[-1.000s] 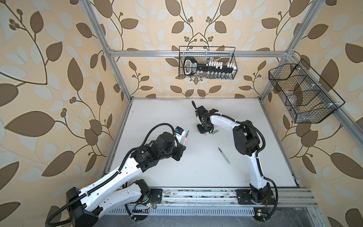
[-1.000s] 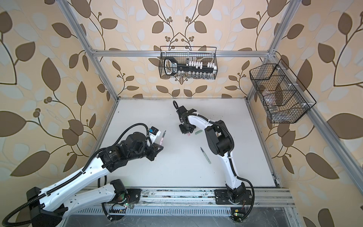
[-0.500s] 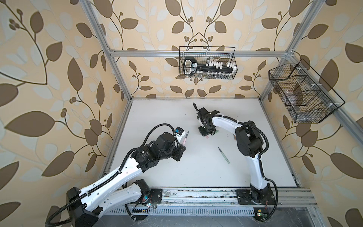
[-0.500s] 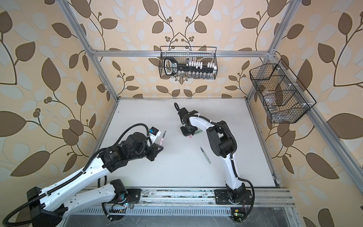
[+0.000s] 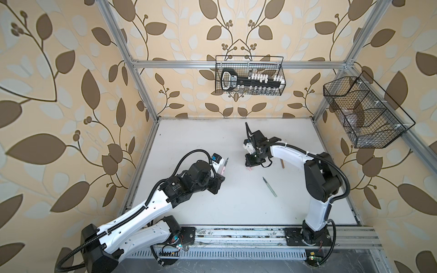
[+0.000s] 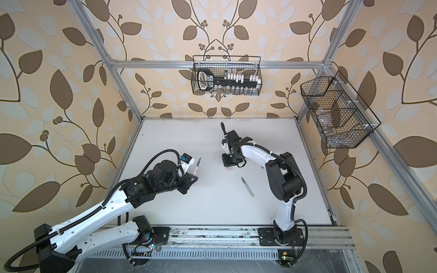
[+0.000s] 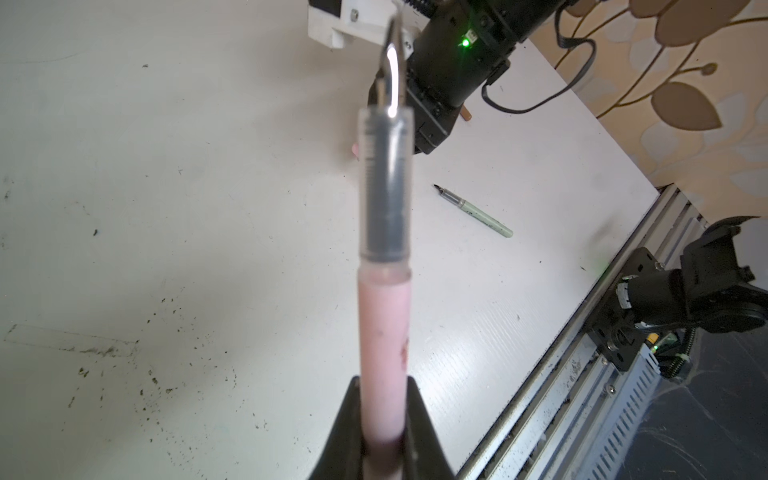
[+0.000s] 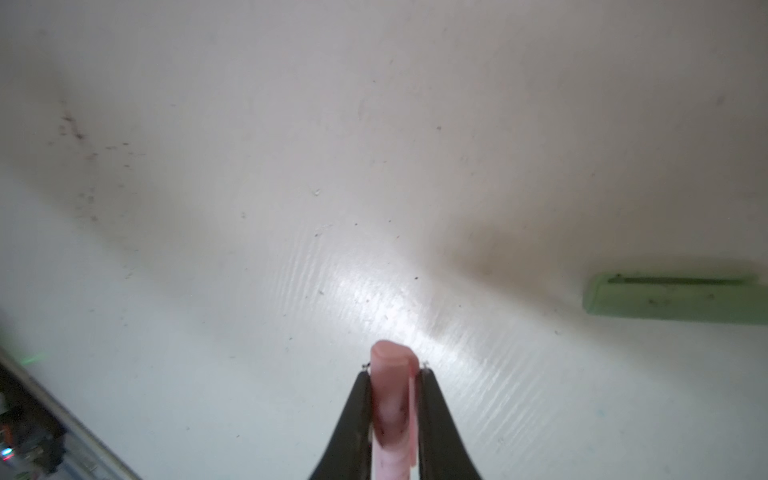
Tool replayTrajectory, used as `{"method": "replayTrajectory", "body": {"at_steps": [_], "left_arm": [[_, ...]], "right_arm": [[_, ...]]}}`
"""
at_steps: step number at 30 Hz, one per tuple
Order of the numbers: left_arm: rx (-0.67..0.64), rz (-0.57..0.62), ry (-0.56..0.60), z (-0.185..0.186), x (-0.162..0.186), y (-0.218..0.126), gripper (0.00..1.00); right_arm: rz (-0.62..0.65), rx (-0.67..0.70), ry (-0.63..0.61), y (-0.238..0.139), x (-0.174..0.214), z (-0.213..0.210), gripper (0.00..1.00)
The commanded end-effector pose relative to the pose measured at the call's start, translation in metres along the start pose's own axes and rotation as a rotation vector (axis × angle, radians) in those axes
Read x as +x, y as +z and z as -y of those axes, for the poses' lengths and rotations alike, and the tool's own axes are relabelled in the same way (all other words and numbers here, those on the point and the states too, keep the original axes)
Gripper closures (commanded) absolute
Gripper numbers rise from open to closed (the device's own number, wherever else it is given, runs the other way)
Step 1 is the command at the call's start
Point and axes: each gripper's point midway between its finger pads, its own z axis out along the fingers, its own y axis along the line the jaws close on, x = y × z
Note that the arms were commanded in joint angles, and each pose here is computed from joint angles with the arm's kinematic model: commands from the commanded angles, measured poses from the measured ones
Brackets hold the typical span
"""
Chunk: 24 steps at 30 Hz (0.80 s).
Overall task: Insert the pens into the pen caps
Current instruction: 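Lift the pink cap with the right gripper toward the held pen's nib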
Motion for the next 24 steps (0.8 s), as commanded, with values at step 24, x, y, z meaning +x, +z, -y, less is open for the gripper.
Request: {"method": "replayTrajectory", "body": {"at_steps": [24], "left_arm": [[0.262,0.112,0.053,0.058,-0.043,0.005,0.85]], "right_arm": [[0.935,-0.6,0.047,-0.221,-0.027,-0.11,0.84]]}}
